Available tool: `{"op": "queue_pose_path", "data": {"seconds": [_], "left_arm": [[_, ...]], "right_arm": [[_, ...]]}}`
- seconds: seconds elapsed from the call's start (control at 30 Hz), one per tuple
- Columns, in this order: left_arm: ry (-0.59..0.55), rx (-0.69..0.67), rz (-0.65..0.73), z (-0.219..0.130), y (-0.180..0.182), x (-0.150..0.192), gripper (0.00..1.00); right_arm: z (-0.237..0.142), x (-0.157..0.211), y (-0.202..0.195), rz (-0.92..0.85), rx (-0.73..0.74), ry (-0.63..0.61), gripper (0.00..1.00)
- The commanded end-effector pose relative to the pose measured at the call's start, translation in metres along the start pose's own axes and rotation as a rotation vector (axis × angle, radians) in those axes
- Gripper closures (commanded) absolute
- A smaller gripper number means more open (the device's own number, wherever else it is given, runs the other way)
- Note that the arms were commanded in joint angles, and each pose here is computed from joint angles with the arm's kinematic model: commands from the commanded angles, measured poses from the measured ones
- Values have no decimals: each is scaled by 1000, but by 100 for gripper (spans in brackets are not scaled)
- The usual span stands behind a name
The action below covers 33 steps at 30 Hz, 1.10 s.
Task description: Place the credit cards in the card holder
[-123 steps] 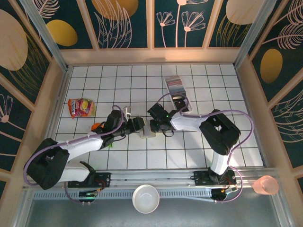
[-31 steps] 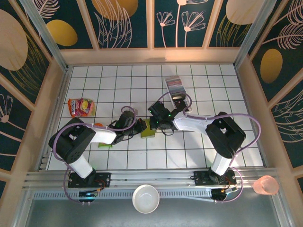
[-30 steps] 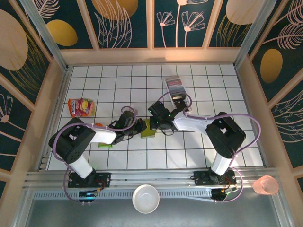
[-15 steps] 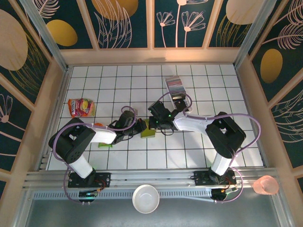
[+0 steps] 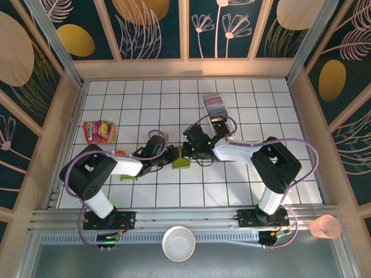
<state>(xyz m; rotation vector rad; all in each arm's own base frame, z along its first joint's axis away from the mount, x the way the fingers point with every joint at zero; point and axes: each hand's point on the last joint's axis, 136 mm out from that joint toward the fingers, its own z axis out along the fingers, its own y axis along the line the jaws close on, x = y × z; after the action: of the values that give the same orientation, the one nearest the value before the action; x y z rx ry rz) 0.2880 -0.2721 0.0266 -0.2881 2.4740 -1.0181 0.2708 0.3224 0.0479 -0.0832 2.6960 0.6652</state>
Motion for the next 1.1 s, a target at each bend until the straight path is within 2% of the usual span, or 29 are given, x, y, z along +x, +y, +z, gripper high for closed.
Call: {"op": "queue_pose_path", "data": {"seconds": [0.0, 0.27, 0.6, 0.77, 1.07], "left_arm": [[60, -218, -10, 0, 62, 23, 100], [60, -219, -9, 0, 62, 22, 100], [60, -222, -13, -1, 64, 24, 100], [60, -225, -13, -1, 65, 24, 100], [54, -229, -24, -3, 69, 26, 100]], "right_arm": [[7, 2, 7, 16, -44, 11, 100], [10, 7, -5, 10, 7, 18, 100], [20, 25, -11, 49, -17, 65, 100], [25, 44, -39, 35, 116, 98, 100], [30, 99, -87, -6, 319, 176, 100]]}}
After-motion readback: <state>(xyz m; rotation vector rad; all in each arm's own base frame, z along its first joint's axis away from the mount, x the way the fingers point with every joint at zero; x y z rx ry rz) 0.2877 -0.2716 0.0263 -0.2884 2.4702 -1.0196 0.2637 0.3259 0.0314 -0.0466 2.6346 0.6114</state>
